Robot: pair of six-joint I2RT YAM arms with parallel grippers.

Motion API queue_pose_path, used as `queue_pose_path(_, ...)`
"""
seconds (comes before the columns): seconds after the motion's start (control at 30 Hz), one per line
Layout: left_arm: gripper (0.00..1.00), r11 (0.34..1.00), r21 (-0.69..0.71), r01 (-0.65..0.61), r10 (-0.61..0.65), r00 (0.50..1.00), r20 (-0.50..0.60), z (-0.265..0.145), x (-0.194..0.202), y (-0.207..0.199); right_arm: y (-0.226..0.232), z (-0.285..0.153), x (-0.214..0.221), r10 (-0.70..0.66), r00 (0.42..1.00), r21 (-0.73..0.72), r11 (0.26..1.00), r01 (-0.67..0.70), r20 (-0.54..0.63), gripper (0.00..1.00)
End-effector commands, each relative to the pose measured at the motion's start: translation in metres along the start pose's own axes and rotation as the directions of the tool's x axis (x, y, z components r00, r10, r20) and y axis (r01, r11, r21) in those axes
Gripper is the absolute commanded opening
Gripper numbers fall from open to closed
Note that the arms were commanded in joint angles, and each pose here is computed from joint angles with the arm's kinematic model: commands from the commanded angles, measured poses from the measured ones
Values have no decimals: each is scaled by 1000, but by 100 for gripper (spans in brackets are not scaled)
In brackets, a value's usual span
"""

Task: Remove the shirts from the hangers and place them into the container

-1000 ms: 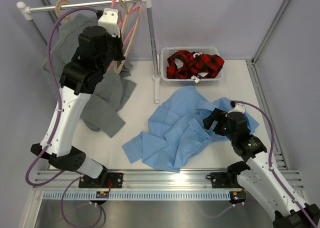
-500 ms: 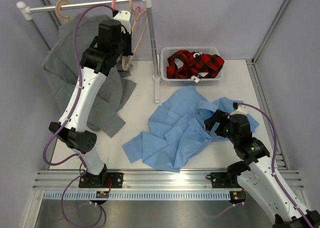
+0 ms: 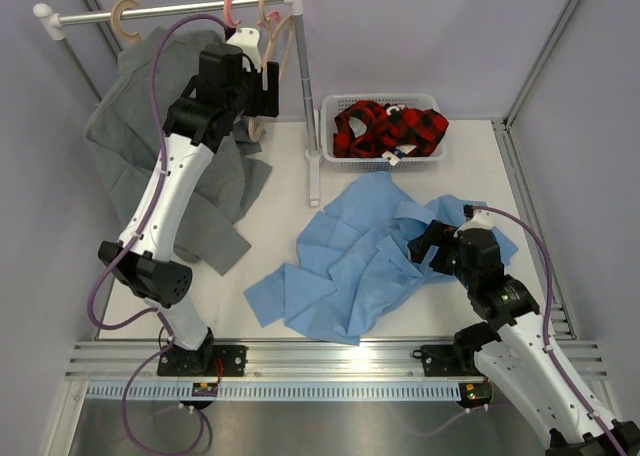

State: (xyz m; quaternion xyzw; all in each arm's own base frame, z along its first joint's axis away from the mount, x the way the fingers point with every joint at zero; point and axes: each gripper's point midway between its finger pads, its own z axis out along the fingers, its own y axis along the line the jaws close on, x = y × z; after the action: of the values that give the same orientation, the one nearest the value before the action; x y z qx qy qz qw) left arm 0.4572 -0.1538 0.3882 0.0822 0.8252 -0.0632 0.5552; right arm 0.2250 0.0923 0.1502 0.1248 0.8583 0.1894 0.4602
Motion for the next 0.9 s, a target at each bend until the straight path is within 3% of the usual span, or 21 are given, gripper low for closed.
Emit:
queue_pose_path(0.0,81,998,52,28,-36,987,156,-53,-47,-1,18,-6,-15,-35,999,-81,996,37,36,95)
queue_pose_path(0.17,98,993,112,29,-57,966,253,-107,-71,-4,39,-9,-23,-82,996,-165,983,84,21,95)
queue_pose_path(0.4,99,988,146,54,-99,942,322,-165,-76,0,81,-3,-24,-236,972,-207,950,234,17,95)
queue_pose_path(0.5,99,991,110,77,-112,930,352,-189,-70,12,124,1,-7,-340,940,-285,903,322,-13,95)
queue_pose_path(0.63,99,993,53,103,-116,916,383,-217,-46,29,181,5,23,-490,871,-355,817,453,-17,95)
queue_pose_path(0.7,99,992,43,115,-123,901,416,-229,-38,34,199,15,62,-604,795,-373,751,545,-55,96)
queue_pose_path(0.87,99,991,-3,131,-117,894,433,-233,19,48,235,43,128,-702,701,-414,679,606,-126,99)
